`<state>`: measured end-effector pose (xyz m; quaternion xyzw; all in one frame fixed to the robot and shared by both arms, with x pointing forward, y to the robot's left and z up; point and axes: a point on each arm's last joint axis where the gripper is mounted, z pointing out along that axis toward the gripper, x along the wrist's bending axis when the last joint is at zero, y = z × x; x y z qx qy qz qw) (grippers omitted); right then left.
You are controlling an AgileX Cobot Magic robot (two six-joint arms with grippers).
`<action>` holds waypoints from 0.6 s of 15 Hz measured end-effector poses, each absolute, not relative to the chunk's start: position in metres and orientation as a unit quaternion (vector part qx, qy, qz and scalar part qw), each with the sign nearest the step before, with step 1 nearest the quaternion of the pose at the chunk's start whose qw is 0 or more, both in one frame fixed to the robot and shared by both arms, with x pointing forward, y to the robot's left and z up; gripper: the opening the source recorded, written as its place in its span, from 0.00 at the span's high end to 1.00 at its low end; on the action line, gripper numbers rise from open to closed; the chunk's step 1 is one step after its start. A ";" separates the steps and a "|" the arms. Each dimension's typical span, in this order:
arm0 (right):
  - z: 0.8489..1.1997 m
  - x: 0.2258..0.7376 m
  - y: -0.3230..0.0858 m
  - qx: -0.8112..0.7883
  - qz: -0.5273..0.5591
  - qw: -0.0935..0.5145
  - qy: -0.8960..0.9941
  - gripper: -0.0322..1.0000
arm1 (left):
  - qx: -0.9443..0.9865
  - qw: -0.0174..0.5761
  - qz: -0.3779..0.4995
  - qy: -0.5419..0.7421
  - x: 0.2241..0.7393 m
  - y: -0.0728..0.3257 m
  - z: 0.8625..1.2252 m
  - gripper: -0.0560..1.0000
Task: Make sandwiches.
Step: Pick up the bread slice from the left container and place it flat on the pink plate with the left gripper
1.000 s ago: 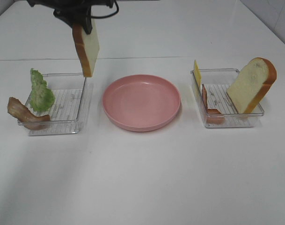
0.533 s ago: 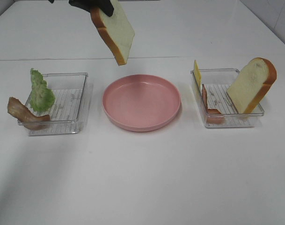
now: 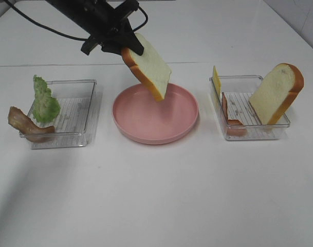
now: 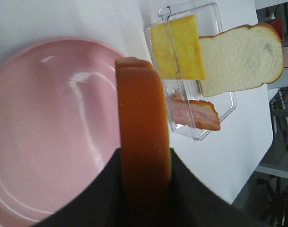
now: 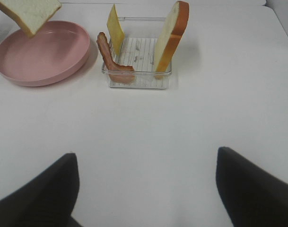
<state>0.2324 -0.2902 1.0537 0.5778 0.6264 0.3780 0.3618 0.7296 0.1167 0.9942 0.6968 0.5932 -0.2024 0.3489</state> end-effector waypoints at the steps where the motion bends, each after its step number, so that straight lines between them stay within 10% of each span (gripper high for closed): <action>1: 1.054 0.232 -0.290 0.578 0.378 0.362 0.626 0.23 | 0.689 0.345 -0.220 0.598 0.732 0.115 0.981 0.74; 9: 1.054 0.232 -0.290 0.578 0.378 0.362 0.626 0.23 | 0.677 0.319 -0.268 0.606 0.733 0.098 0.930 0.74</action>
